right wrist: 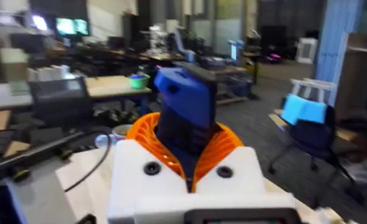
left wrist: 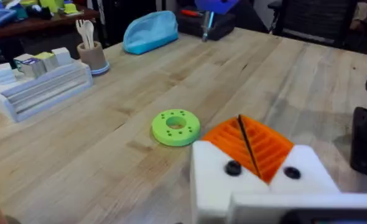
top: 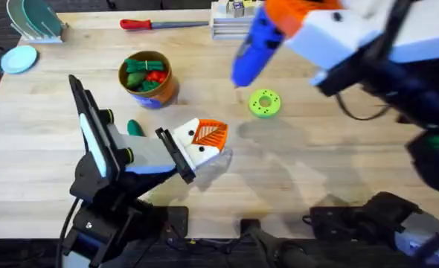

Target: Pick up the gripper from the table and insert it into the empty holder that is missing its gripper. Then pick up a screw, insert it into the mounting hole, and use the screwdriver to tighten it. Finally, clean up the table by picking up the vegetable and placing it into the bucket.

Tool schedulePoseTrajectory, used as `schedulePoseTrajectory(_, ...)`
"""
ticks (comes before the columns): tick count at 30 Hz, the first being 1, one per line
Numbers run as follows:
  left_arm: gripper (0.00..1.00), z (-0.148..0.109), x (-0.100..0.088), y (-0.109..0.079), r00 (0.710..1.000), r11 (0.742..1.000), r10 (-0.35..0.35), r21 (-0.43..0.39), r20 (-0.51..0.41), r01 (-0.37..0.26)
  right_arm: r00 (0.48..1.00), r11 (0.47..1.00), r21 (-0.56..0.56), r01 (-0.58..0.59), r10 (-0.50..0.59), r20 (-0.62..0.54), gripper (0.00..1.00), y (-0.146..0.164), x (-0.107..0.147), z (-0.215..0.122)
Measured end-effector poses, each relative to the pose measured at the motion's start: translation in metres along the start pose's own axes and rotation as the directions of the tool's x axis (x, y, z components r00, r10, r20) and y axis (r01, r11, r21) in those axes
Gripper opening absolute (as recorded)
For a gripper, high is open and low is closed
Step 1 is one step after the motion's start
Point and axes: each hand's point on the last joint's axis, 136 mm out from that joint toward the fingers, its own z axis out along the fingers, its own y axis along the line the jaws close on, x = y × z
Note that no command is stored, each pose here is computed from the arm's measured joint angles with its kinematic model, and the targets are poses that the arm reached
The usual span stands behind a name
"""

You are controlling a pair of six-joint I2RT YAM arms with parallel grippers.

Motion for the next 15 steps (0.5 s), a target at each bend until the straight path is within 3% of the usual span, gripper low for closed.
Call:
schedulePoseTrajectory(6, 0.005, 0.0, 0.0, 0.0, 1.0, 1.0, 0.0, 0.0, 0.0, 0.0, 0.997, 0.99, -0.14, -0.024, 0.033, 0.067, 0.018, 0.038, 0.004, 0.027)
schedulePoseTrajectory(15, 0.005, 0.0, 0.0, 0.0, 1.0, 1.0, 0.0, 0.0, 0.0, 0.0, 0.996, 0.967, -0.241, -0.076, 0.086, 0.031, 0.018, 0.072, 0.021, 0.037)
